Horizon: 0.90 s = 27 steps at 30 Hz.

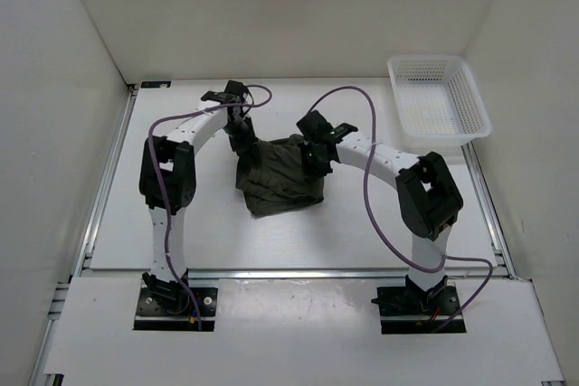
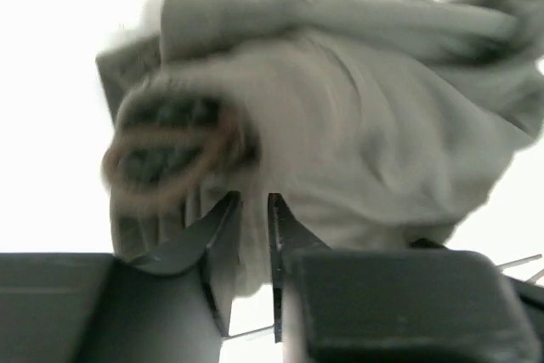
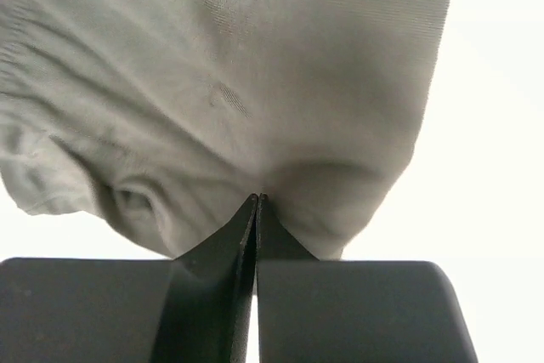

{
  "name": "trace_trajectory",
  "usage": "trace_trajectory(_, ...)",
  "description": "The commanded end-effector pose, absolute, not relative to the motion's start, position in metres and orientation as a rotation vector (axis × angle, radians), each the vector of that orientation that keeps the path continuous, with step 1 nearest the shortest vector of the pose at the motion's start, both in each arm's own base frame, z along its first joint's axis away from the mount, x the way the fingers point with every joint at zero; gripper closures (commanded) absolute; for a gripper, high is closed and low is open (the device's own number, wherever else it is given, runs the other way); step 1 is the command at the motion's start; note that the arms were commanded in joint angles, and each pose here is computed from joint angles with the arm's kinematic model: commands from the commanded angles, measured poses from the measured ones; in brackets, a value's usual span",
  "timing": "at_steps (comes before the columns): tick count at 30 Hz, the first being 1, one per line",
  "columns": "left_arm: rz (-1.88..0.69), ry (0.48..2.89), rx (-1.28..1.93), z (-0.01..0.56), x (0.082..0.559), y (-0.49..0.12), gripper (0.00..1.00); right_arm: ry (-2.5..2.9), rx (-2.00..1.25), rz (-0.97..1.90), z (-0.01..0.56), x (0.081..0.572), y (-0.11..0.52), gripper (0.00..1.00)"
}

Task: Fold and stack the shorts
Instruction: Fold the shorts

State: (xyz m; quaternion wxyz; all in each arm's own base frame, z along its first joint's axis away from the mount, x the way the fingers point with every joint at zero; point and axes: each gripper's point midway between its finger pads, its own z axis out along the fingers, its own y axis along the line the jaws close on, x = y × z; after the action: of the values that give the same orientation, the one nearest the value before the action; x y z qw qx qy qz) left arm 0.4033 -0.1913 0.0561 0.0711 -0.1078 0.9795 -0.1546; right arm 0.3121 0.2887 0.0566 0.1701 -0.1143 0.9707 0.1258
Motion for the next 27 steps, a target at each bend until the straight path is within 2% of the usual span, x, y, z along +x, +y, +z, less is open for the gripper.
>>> trace_trajectory(1, -0.528, 2.755, -0.261, 0.136, 0.409, -0.187, 0.68, 2.598, -0.278, 0.398, 0.127, 0.338, 0.287, 1.0)
trace_trajectory(4, -0.556, 2.723, -0.235, 0.156, 0.402, -0.186, 0.6, 2.547, -0.272, 0.411, 0.15, 0.354, 0.286, 0.95)
trace_trajectory(7, -0.535, 2.74, -0.257, 0.15, 0.396, -0.183, 0.6, 2.546, -0.263, 0.442, 0.152, 0.375, 0.292, 0.95)
trace_trajectory(8, -0.53, 2.759, -0.249, 0.142, 0.391, -0.185, 0.6, 2.581, -0.254, 0.444, 0.136, 0.383, 0.293, 0.95)
trace_trajectory(10, -0.519, 2.792, -0.27, 0.127, 0.386, -0.184, 0.65, 2.571, -0.25, 0.483, 0.137, 0.398, 0.303, 0.95)
trace_trajectory(11, -0.516, 2.807, -0.258, 0.121, 0.381, -0.187, 0.72, 2.618, -0.249, 0.483, 0.118, 0.402, 0.304, 0.95)
trace_trajectory(15, -0.475, 2.87, -0.308, 0.084, 0.36, -0.179, 0.9, 2.69, -0.202, 0.47, 0.081, 0.411, 0.308, 0.95)
trace_trajectory(20, -0.417, 2.927, -0.315, 0.059, 0.345, -0.174, 0.9, 2.759, -0.172, 0.44, 0.045, 0.41, 0.308, 0.95)
trace_trajectory(24, -0.406, 2.941, -0.275, 0.059, 0.338, -0.171, 0.9, 2.71, -0.153, 0.439, 0.07, 0.412, 0.3, 0.95)
trace_trajectory(26, -0.432, 2.874, -0.197, 0.09, 0.346, -0.172, 0.9, 2.622, -0.114, 0.437, 0.11, 0.421, 0.287, 0.95)
trace_trajectory(27, -0.418, 2.847, -0.177, 0.104, 0.349, -0.169, 0.87, 2.595, -0.105, 0.425, 0.123, 0.42, 0.282, 0.9)
